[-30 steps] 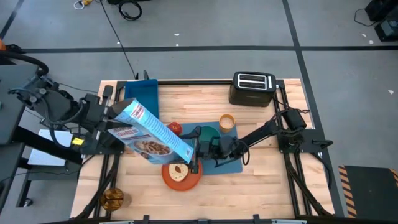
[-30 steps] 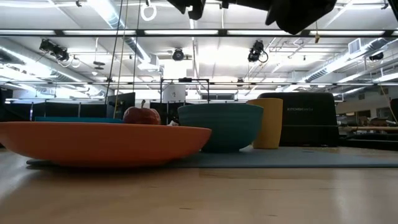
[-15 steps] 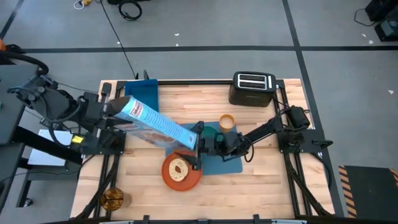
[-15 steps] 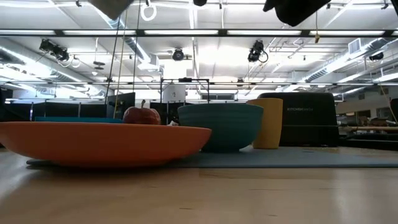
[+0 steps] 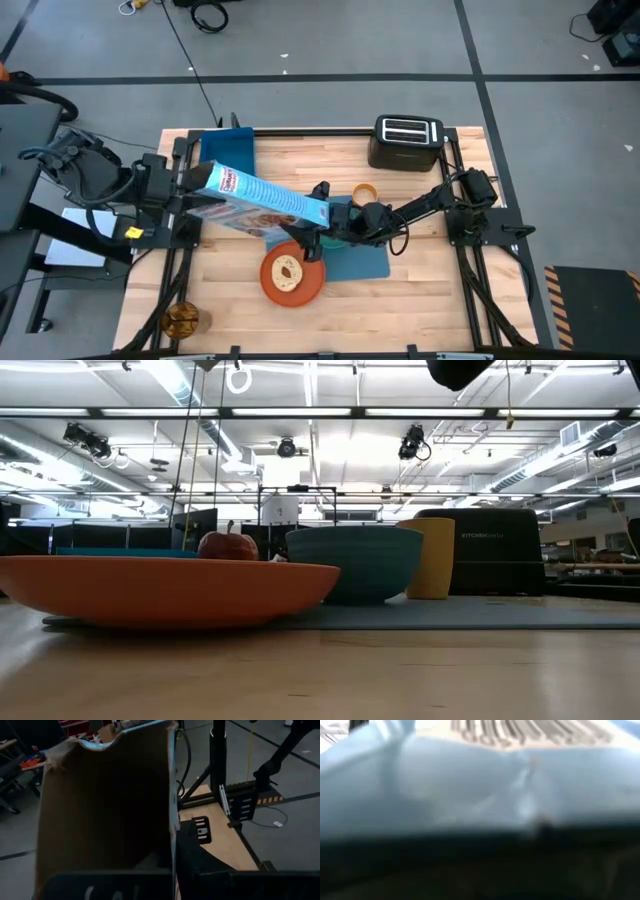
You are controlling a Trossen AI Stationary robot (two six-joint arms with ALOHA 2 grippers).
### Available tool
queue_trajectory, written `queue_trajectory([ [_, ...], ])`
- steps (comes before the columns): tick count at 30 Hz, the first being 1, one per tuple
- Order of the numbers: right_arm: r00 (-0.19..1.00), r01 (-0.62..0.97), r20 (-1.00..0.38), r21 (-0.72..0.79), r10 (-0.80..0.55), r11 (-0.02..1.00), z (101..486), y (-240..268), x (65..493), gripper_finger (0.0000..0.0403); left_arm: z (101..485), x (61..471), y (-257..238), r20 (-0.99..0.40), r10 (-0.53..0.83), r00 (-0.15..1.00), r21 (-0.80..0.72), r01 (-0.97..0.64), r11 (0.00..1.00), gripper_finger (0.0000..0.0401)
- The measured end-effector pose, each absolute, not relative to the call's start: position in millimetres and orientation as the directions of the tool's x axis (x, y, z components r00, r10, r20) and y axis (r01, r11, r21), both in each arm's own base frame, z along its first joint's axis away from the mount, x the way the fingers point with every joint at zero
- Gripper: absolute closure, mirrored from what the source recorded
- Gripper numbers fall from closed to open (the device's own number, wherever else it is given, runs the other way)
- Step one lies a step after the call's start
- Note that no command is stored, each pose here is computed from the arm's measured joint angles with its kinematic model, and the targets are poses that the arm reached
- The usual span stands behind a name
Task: Arrange a breakfast setting
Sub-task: Pour the cereals from the blue cereal box into the green bowl
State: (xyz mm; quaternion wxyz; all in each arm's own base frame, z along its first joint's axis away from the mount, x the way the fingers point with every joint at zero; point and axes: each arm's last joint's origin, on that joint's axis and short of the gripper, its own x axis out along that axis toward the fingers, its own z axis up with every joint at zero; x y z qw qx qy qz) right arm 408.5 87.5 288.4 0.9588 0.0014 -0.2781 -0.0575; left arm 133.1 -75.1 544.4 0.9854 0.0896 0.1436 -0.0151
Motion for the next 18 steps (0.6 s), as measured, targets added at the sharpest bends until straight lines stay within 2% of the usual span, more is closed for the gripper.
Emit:
queue_trajectory([
  [5,0.828,0.111,0.549,0.039,-0.114,0.993,290.0,87.6,407.3,0.0163,544.8,134.4,-75.3,-0.278,0.019,0.96,0.205,0.04,0.978,0.0376],
  [12,0.814,0.17,0.562,0.009,-0.146,0.985,292.0,92.5,404.5,0.0247,545.0,134.6,-75.1,-0.274,0.03,0.961,0.236,0.037,0.971,0.037],
  [15,0.811,0.206,0.56,-0.001,-0.17,0.979,294.1,98.1,401.3,0.0271,545.3,134.1,-74.5,-0.271,0.039,0.962,0.265,0.036,0.963,0.0365],
  [18,0.807,0.228,0.557,0.008,-0.193,0.974,298.8,104.3,392.1,0.0279,547.9,129.1,-70.9,-0.258,0.036,0.966,0.266,0.035,0.963,0.0344],
])
